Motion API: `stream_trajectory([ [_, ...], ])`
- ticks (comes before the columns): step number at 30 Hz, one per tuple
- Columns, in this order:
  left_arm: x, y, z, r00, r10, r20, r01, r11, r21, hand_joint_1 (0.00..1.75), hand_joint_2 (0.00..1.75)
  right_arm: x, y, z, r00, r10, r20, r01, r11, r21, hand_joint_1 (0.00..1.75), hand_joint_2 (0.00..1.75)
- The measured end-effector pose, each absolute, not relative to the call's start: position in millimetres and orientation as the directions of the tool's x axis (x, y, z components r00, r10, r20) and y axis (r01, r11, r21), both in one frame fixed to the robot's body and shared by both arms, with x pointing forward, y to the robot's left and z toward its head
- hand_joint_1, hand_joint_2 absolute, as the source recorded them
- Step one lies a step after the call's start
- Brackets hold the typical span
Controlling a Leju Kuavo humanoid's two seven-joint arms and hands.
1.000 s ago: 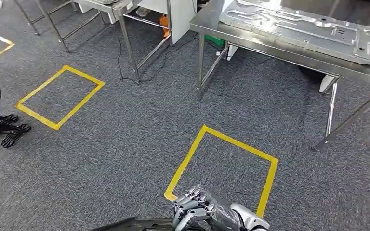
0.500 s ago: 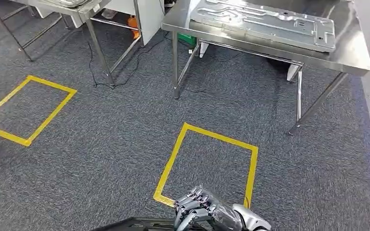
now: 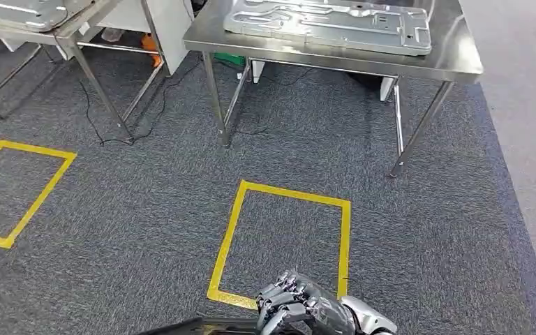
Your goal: Take the parts from the cabinet and place them on the table.
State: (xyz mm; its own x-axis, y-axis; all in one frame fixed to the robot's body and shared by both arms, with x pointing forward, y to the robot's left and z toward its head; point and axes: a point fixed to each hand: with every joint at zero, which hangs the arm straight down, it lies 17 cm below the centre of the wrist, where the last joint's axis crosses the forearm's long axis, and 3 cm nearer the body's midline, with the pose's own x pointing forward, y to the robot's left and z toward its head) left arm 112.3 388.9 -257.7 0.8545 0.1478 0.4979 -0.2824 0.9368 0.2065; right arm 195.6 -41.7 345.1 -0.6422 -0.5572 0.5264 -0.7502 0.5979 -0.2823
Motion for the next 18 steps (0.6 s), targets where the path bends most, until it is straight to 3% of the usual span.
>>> stream_trajectory([
  [18, 116.1, 386.8, -257.7, 0.853, 0.162, 0.497, -0.291, 0.937, 0.193, 0.0, 0.0, 197.7, -43.4, 345.6, -0.635, -0.561, 0.532, -0.755, 0.597, -0.272, 1.66, 1.75],
])
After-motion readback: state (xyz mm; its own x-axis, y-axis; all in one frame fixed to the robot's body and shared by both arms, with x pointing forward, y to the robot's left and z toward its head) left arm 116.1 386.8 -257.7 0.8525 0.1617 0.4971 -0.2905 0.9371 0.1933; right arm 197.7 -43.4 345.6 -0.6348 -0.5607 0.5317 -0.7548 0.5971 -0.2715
